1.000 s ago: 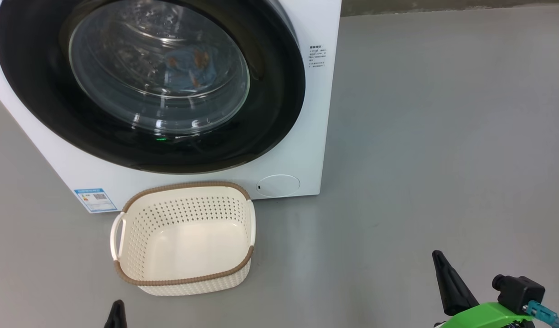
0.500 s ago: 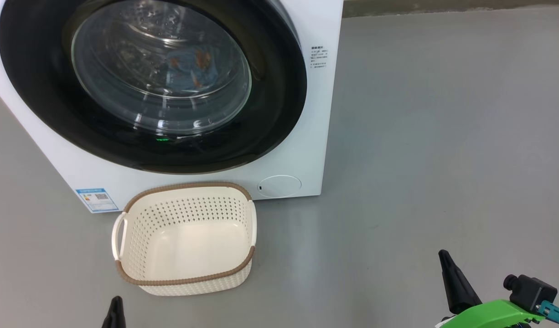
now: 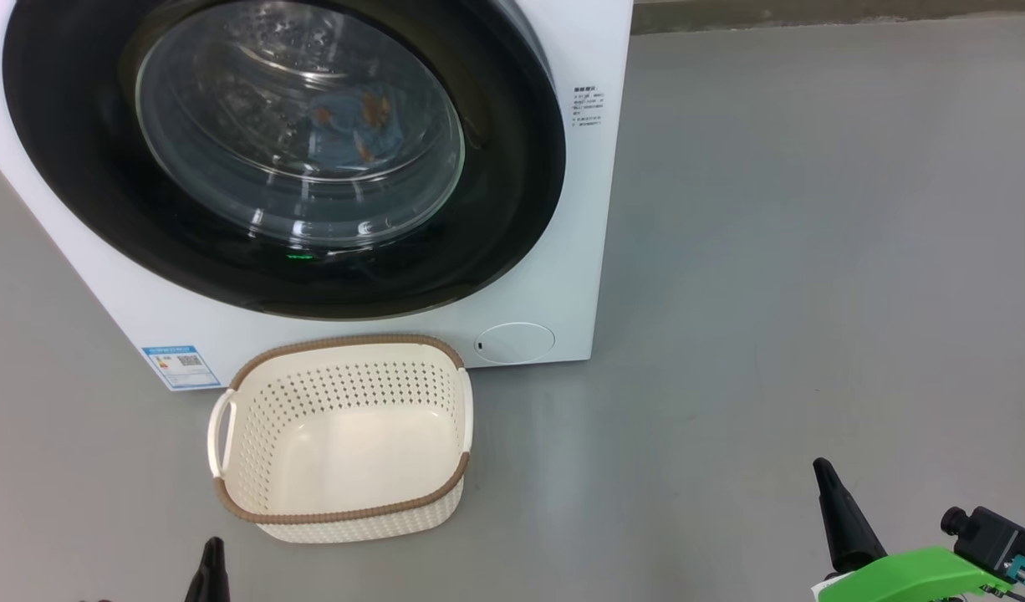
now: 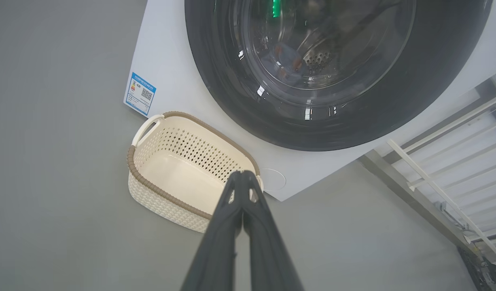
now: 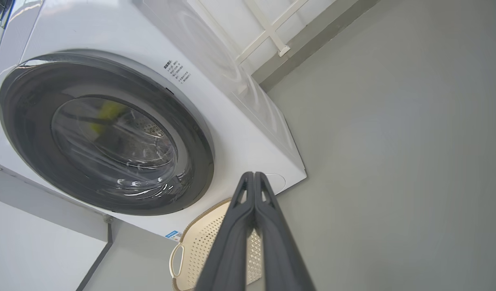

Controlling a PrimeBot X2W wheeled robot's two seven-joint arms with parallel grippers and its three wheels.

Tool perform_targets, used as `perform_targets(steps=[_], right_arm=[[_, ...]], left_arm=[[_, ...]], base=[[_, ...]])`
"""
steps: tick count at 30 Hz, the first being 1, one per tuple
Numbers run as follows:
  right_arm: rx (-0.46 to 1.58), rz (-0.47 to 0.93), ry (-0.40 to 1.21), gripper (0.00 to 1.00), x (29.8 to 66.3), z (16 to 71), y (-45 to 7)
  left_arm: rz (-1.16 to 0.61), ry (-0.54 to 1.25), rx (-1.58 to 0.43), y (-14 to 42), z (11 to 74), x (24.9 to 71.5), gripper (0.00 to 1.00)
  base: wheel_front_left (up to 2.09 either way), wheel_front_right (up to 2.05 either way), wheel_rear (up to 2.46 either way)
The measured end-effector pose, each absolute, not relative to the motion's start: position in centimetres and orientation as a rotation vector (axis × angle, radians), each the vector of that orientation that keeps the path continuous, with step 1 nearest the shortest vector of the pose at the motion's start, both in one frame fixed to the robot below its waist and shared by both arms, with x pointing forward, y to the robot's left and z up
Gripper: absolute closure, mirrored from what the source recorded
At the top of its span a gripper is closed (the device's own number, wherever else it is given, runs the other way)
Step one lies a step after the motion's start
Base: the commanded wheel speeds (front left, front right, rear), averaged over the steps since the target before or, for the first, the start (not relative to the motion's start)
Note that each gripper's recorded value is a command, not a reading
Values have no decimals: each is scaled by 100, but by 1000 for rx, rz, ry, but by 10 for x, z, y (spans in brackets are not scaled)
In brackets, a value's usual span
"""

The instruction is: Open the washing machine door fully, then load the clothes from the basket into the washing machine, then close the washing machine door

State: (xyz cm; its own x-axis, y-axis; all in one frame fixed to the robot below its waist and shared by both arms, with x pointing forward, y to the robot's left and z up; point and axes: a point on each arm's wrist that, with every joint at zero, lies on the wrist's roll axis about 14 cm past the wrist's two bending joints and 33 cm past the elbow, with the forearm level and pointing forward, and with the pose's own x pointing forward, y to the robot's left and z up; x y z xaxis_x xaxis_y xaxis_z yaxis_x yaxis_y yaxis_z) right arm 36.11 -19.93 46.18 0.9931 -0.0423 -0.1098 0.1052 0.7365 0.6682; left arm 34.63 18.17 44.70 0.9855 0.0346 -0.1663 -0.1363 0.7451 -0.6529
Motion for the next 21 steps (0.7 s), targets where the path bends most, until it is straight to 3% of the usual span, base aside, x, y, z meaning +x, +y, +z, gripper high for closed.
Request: perform_targets(steps=[21], right_arm=[[960,-111,93,100,363,462,-204]], left_arm=[[114,147,-959,185,451,354,100]], base=[[0,0,0]])
